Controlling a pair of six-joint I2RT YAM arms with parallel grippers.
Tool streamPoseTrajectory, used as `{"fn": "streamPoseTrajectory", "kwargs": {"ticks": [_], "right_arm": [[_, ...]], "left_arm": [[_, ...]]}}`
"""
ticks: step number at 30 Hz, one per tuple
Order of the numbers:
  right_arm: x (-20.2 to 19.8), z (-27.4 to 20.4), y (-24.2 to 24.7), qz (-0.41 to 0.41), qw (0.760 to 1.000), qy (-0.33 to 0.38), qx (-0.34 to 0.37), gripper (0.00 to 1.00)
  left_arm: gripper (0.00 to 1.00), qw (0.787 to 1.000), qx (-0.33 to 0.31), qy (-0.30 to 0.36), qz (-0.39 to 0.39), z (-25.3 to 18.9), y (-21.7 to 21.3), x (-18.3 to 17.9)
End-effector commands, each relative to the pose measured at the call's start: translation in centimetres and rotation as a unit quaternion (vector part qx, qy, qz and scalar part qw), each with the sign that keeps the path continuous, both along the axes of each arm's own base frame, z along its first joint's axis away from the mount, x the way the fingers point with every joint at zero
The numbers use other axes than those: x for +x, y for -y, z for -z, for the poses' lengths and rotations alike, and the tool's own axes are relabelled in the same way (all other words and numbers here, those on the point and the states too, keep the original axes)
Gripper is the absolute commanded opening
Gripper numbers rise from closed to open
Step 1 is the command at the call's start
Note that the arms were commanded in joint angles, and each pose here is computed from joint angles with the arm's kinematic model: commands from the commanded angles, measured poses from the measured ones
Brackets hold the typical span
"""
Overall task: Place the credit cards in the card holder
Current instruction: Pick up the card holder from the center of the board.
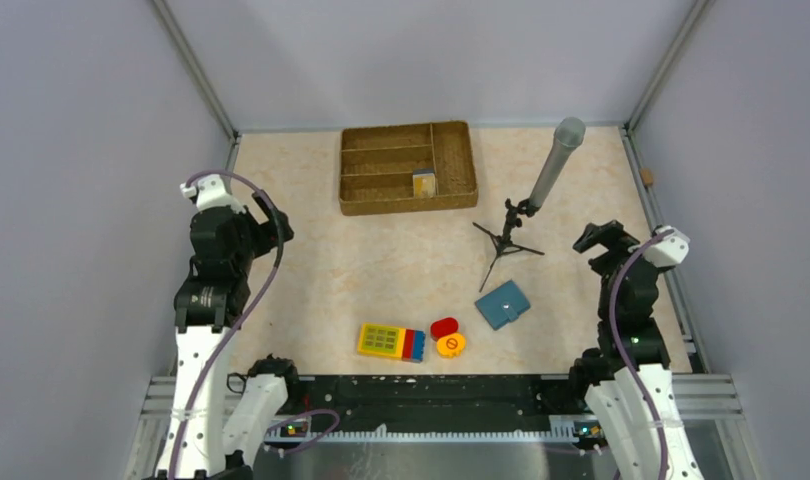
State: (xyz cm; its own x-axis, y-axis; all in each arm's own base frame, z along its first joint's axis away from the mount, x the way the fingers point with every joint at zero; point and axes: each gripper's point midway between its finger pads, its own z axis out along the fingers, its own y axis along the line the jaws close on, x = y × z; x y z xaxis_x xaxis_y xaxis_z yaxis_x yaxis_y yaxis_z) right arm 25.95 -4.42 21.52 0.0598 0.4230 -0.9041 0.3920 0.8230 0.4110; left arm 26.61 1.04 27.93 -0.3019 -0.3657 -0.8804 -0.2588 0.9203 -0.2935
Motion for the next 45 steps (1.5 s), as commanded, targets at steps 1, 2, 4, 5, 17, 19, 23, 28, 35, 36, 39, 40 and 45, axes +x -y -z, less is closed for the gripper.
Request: {"fn": "streamPoseTrajectory", "kwargs": {"ticks": [1,2,4,5,17,19,23,28,35,36,39,40,45], "right_arm": [[-0.5,-0.1,-1.4,-0.031,0.999,-0.021,0.036,0.99],[-0.7,0.7,-1.7,-0.033,0.998,-0.032,0.053,0.99],[-1.0,2.3,-2.9,-0.058,0.993,-0.059,0.079,0.99],[-1.2,3.0,-3.6,-0.071,0.991,-0.072,0.092,0.98],[-6.3,10.3,-10.3,-0.179,0.92,-0.245,0.248,0.81],[-7.4,11.4,-10.8,-0.179,0.907,-0.27,0.268,0.78],[-9.0,14.1,-11.9,-0.179,0.882,-0.309,0.308,0.71],[-9.6,16.4,-13.1,-0.186,0.86,-0.322,0.348,0.63],[-9.0,18.0,-14.1,-0.201,0.847,-0.316,0.377,0.58],[-8.8,18.2,-14.2,-0.202,0.847,-0.315,0.377,0.58],[-8.2,18.8,-14.3,-0.205,0.848,-0.31,0.378,0.57],[-8.1,19.0,-14.3,-0.206,0.848,-0.309,0.378,0.57],[-7.3,19.9,-14.6,-0.209,0.848,-0.302,0.381,0.53]], "left_arm": [[0.99,1.0,0.014,0.002,0.02,0.4,0.6,0.4],[0.99,0.999,0.013,-0.003,0.03,0.8,1.1,0.5],[0.99,0.998,0.01,-0.016,0.064,1.6,2.4,0.7],[0.99,0.995,0.01,-0.026,0.093,2.0,3.6,0.9],[0.99,0.964,-0.001,-0.086,0.25,8.0,10.4,1.2],[0.99,0.96,-0.011,-0.094,0.263,8.2,10.9,1.1],[0.99,0.951,-0.019,-0.104,0.29,8.8,12.2,0.8],[0.99,0.941,-0.014,-0.106,0.322,9.0,13.5,0.3],[0.99,0.933,-0.018,-0.106,0.343,9.1,14.5,0.0],[0.99,0.932,-0.02,-0.106,0.346,9.1,14.7,-0.1],[0.99,0.929,-0.019,-0.106,0.354,9.2,15.0,-0.2],[0.99,0.928,-0.019,-0.106,0.356,9.2,15.1,-0.3],[0.99,0.92,-0.026,-0.104,0.377,9.2,16.0,-0.6]]}}
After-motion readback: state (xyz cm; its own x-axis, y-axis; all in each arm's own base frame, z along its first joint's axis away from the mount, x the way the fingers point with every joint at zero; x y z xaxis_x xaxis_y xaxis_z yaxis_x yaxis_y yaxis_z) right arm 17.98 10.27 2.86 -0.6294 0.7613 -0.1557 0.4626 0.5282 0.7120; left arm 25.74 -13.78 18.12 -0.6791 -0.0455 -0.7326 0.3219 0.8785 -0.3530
